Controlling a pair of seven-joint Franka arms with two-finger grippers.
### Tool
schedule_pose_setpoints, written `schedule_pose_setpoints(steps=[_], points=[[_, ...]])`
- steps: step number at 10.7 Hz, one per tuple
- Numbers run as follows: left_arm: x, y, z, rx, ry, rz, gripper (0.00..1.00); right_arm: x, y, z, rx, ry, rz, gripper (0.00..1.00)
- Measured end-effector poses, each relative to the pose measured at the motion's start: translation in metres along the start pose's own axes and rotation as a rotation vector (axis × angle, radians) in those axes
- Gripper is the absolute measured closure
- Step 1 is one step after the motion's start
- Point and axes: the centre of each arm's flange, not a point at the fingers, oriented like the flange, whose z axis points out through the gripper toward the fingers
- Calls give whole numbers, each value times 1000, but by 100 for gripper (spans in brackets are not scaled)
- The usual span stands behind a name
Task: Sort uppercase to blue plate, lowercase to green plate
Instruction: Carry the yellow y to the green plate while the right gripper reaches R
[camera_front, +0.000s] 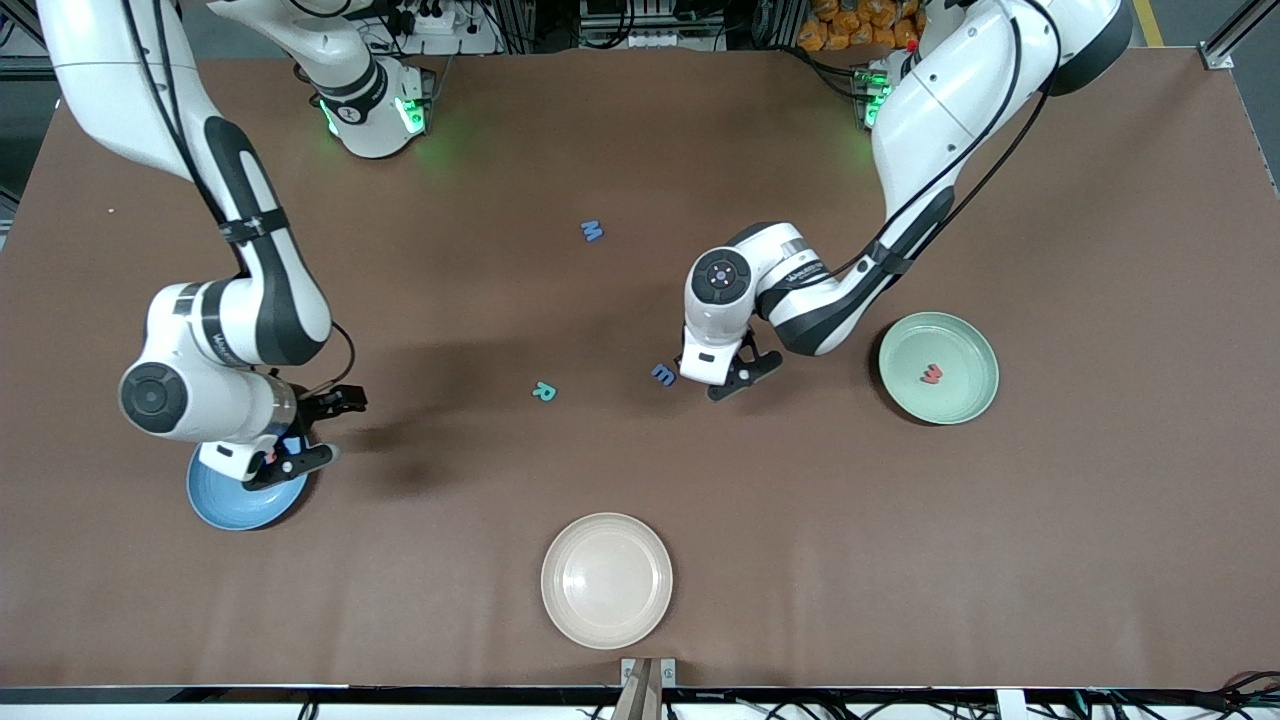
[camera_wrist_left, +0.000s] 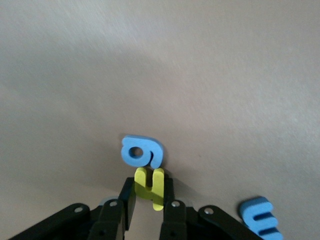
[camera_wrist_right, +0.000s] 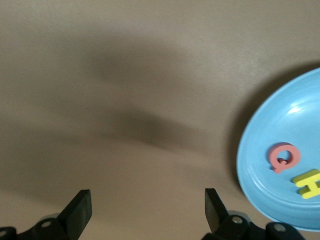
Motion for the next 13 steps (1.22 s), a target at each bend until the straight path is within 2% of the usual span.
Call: schedule_pose_setpoints(steps=[4,9,13], points=[[32,-19,-26,56,30,96,74,25,-56,-10,-44,109,-83,0],[93,-91,-32,128,11,238,74,44,-169,4,-72,155,-252,0],[147,-181,-50,100,-50,314,74,49,-222,36,-87,198,-326,0]])
